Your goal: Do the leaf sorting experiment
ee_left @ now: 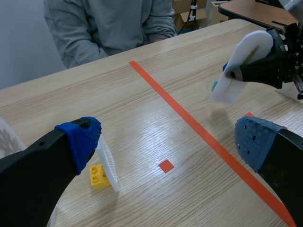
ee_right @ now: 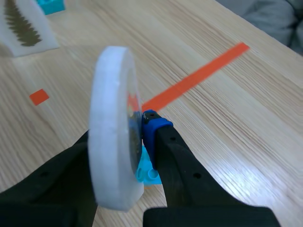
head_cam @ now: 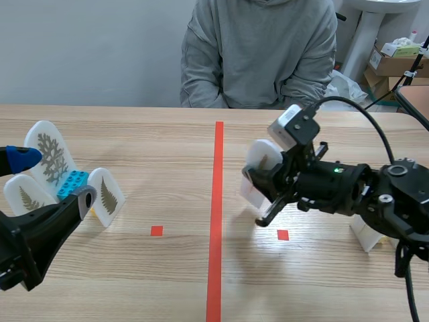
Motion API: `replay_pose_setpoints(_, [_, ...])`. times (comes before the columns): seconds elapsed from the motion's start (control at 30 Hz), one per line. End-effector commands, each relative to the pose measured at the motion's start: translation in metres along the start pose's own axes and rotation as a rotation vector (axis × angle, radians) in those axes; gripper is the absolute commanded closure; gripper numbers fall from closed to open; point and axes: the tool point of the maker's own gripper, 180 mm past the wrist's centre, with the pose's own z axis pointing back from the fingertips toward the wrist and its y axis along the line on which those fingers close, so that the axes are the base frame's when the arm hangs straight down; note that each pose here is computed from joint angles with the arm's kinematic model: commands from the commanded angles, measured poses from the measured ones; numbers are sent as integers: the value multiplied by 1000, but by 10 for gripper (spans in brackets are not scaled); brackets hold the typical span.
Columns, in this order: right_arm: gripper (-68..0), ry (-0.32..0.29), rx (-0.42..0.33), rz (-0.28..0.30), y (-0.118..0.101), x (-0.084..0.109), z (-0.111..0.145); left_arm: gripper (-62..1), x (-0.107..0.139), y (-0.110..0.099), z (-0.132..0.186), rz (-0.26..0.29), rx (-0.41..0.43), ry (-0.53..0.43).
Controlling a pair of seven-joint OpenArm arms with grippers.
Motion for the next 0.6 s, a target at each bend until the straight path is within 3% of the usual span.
replay_pose_setpoints(0.0, [-46,-30,-29,-15,-11,8,4,-602,10,-4,-2,7,-8,-39])
replay_pose_setpoints(0.17, [-46,-30,-124,-95,-37,1,23,-602,10,-4,-2,7,-8,-39])
replay_pose_setpoints(0.57, [-46,11,-297,-149,-78,-21,63,-602,10,-4,-2,7,-7,-39])
